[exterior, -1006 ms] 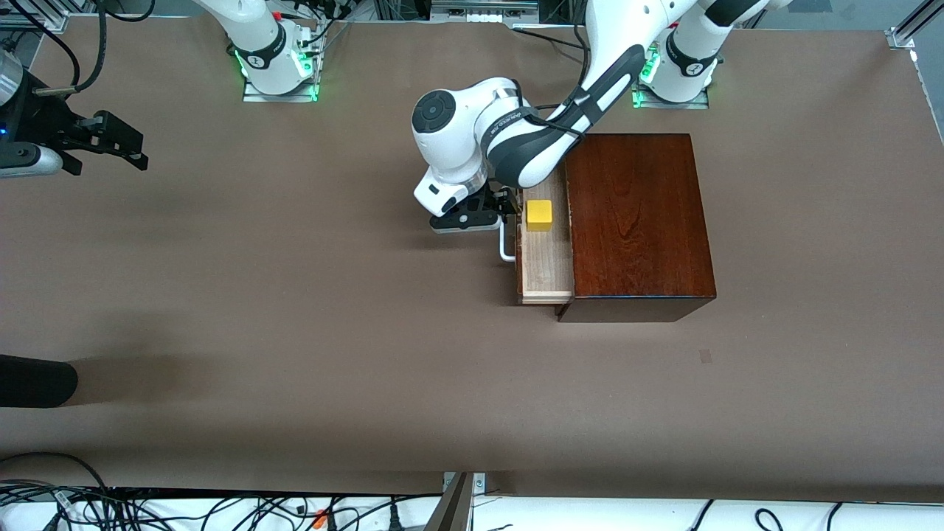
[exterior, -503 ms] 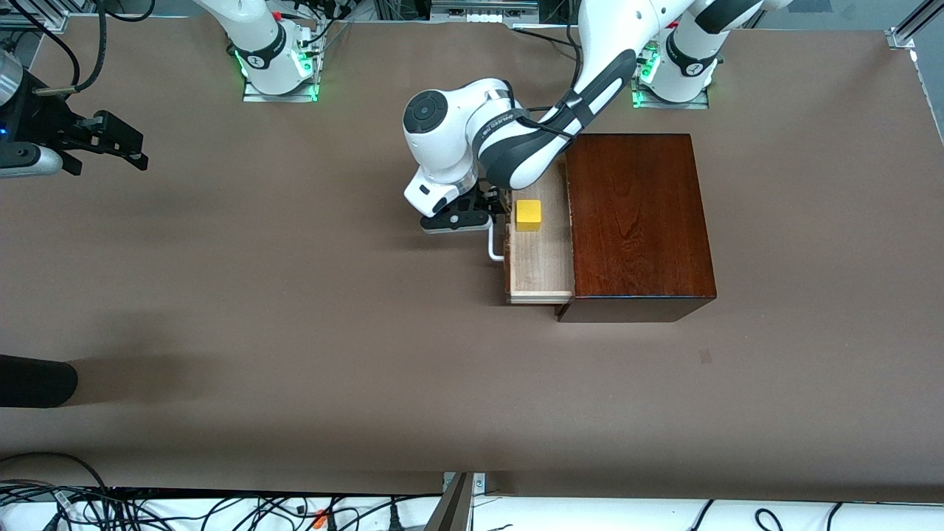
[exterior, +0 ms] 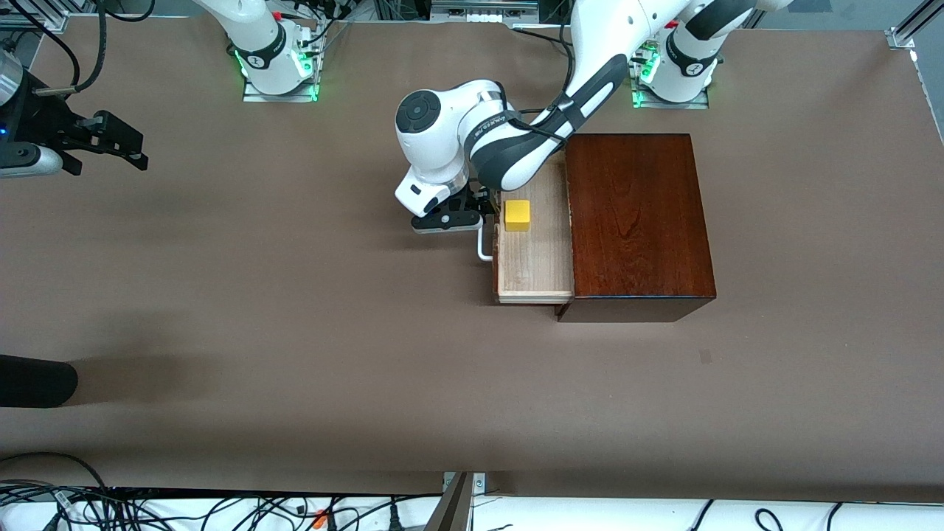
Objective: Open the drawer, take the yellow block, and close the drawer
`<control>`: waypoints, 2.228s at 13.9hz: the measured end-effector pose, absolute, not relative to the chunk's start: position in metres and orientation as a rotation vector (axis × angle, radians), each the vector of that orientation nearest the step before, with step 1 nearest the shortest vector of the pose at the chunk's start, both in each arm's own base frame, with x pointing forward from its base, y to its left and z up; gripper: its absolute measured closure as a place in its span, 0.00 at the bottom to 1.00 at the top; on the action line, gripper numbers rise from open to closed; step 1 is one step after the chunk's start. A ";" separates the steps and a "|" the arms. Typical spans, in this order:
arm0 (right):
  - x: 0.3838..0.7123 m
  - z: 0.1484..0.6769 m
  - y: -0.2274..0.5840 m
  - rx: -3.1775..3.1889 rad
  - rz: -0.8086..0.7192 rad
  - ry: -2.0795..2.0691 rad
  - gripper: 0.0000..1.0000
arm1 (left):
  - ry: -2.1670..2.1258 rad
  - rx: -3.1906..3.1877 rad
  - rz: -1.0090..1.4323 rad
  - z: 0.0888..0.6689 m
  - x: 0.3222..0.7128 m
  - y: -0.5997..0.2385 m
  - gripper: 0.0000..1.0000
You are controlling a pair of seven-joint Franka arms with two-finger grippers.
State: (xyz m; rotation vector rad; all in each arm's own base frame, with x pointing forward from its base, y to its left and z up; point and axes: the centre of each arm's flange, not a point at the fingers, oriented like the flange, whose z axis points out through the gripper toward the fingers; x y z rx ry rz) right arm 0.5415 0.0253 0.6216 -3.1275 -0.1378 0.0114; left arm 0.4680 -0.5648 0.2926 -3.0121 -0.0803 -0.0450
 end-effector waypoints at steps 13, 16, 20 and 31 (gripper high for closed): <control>0.548 0.620 0.026 -3.128 -0.033 -0.138 0.00 | -0.268 -3.183 0.081 0.509 0.535 -0.433 0.00; 0.556 0.608 0.032 -3.130 -0.012 -0.151 0.00 | -0.239 -3.195 0.108 0.555 0.556 -0.342 0.00; 0.563 0.590 0.062 -3.129 0.020 -0.228 0.00 | -0.243 -3.205 0.131 0.581 0.580 -0.233 0.00; 0.499 0.535 0.367 -2.938 0.062 -1.156 0.00 | -0.114 -3.184 0.152 0.609 0.582 -0.069 0.00</control>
